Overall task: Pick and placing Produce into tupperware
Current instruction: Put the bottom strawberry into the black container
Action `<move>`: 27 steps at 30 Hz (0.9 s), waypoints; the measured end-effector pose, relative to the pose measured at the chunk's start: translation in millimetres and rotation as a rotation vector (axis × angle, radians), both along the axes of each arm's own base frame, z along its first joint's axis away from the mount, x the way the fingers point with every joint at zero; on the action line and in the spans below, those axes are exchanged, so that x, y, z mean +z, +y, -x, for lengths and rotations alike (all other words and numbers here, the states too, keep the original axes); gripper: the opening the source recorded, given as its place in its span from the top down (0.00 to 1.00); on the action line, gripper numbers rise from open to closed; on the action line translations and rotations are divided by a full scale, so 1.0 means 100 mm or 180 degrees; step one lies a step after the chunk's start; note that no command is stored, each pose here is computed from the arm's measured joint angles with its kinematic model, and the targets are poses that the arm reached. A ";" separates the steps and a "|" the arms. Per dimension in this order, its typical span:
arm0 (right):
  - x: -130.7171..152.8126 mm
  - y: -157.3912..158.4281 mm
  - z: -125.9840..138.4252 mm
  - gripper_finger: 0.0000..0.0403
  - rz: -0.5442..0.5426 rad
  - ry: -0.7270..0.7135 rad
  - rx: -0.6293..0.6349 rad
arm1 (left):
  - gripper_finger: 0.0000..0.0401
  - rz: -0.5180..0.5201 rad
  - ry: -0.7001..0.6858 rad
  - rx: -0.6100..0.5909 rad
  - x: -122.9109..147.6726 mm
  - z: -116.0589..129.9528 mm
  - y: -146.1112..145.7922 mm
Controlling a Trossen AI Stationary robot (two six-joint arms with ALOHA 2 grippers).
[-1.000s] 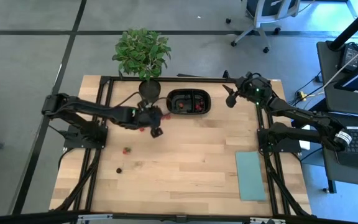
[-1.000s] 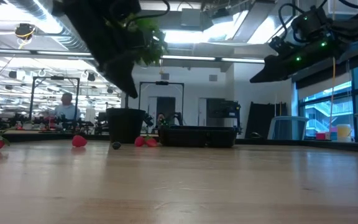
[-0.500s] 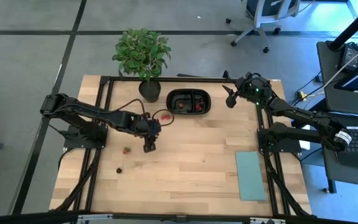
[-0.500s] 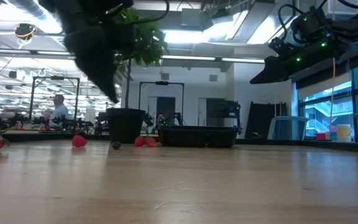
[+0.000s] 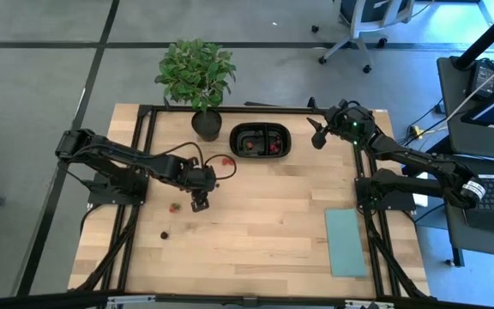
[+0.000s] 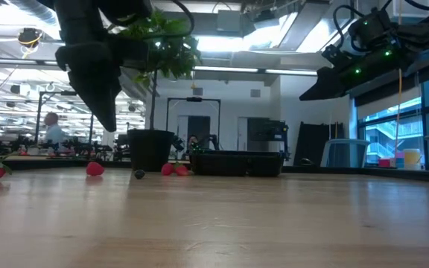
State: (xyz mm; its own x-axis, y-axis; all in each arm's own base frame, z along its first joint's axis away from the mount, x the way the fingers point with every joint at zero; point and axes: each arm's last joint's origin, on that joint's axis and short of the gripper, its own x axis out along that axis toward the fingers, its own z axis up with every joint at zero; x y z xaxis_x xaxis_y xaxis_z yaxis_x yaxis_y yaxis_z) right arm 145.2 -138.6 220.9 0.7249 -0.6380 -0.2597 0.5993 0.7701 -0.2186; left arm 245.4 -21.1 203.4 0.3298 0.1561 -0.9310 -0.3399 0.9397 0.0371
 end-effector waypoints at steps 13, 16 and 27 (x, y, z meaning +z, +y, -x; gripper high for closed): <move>0.00 0.00 0.00 0.51 0.0000 0.0000 0.0000 | 0.65 0.0255 0.0709 0.0535 -0.05 0.24 -0.06; 0.00 0.00 0.00 0.51 0.0000 0.0000 0.0000 | 0.65 0.0420 0.0828 0.0598 -0.05 0.28 -0.11; 0.00 0.00 0.00 0.51 0.0000 0.0000 0.0000 | 0.65 0.0625 0.0826 0.0920 -0.05 0.32 -0.31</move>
